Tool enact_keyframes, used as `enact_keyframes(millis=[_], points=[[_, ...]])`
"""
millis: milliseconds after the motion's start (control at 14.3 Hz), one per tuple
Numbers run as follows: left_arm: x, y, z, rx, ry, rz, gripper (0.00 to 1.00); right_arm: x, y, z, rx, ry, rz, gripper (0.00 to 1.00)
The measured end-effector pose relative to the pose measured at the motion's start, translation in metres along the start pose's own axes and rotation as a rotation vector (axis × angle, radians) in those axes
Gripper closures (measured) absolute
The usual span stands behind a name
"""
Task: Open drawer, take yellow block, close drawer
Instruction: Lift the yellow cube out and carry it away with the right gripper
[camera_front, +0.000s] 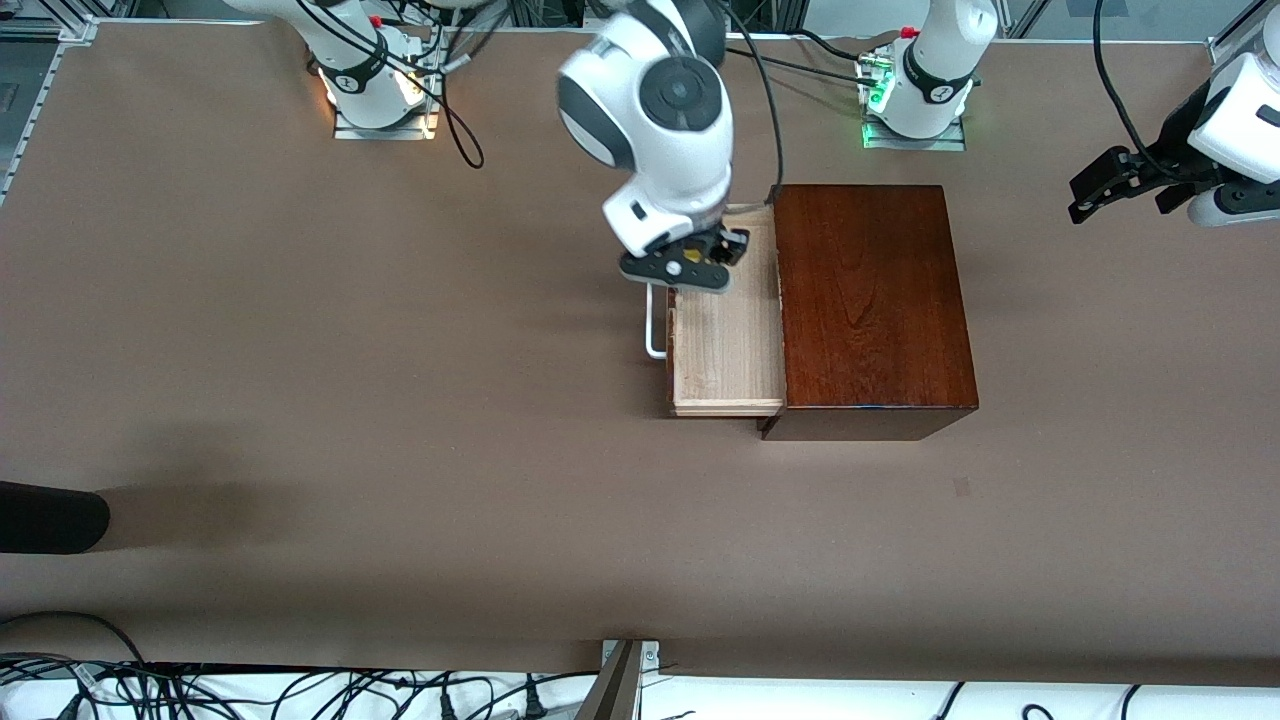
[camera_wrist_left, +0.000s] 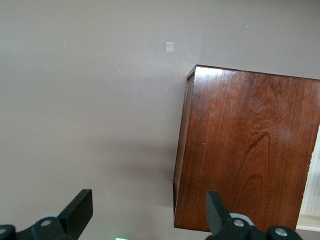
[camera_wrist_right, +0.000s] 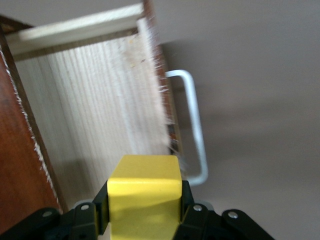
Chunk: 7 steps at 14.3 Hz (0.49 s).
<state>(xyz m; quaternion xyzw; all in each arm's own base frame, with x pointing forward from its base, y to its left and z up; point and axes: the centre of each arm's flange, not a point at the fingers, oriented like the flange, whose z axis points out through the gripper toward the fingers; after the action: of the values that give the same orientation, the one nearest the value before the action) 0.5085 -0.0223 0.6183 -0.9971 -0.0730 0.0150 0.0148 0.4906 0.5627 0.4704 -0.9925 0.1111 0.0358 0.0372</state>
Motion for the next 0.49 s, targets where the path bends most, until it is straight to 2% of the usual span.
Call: enact_keyframes(millis=[209, 489], points=[[0.0, 0.0, 0.0, 0.0, 0.001, 0.001, 0.0, 0.01, 0.041, -0.06, -0.041, -0.025, -0.014, 0.44], [0.0, 0.001, -0.001, 0.0, 0.001, 0.001, 0.0, 0.044, 0.11, -0.106, -0.138, -0.049, -0.084, 0.44]])
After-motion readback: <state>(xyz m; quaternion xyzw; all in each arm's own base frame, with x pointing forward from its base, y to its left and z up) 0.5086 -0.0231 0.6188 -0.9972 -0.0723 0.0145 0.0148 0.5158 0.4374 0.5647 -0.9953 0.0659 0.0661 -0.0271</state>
